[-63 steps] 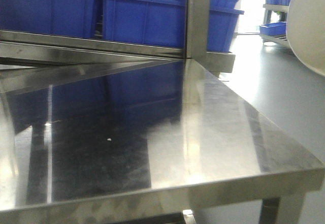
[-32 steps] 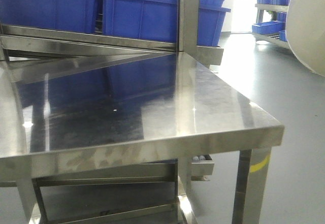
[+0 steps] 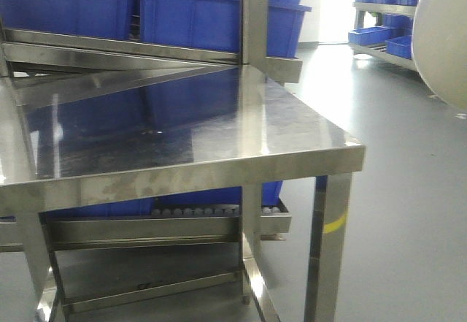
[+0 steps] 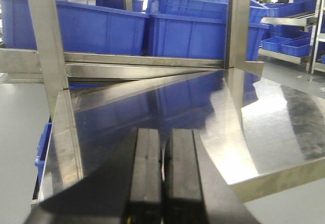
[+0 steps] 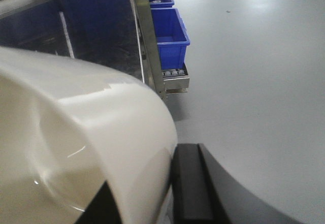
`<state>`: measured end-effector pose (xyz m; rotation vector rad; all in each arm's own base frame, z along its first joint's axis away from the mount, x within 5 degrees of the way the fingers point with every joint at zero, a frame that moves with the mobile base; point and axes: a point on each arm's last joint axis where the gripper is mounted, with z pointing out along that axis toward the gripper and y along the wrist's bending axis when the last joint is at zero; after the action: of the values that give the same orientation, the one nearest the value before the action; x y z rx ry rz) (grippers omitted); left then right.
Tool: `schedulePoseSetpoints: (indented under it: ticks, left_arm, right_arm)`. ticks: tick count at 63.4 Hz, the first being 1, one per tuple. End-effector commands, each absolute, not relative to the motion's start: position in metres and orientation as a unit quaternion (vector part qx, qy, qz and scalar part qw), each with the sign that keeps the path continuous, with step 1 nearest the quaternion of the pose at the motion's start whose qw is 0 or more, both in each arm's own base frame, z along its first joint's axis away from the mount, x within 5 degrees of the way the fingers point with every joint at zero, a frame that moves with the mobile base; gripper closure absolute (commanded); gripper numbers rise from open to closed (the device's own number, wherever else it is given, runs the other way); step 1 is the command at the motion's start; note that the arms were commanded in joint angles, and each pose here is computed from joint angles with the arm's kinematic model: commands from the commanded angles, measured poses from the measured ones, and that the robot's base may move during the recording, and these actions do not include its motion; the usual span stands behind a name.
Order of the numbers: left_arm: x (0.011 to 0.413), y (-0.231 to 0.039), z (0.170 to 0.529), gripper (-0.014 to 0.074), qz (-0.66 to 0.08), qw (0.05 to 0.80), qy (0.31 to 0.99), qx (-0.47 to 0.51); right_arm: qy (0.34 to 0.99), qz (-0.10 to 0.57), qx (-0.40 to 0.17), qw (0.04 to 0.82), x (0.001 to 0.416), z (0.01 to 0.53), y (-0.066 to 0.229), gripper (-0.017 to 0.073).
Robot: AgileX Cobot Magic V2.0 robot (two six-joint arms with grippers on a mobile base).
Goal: Move white bin to right shelf second layer
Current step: 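Back away from the table and turn, holding the bin in the right gripper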
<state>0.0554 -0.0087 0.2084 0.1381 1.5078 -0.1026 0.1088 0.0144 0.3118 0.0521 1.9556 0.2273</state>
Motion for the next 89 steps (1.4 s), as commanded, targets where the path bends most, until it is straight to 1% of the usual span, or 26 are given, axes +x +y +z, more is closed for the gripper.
schedulePoseSetpoints:
  ticks: [1, 89]
  left_arm:
    - [0.0551, -0.0083, 0.2061, 0.0509, -0.051, 0.750, 0.657, 0.056]
    - [0.0551, -0.0083, 0.2061, 0.0509, -0.051, 0.750, 0.657, 0.056]
  right_arm:
    - [0.789, 0.098, 0.026, 0.606, 0.1108, 0.3308, 0.0131, 0.0503]
    - [0.790, 0.098, 0.026, 0.604, 0.1107, 0.3305, 0.0131, 0.0503]
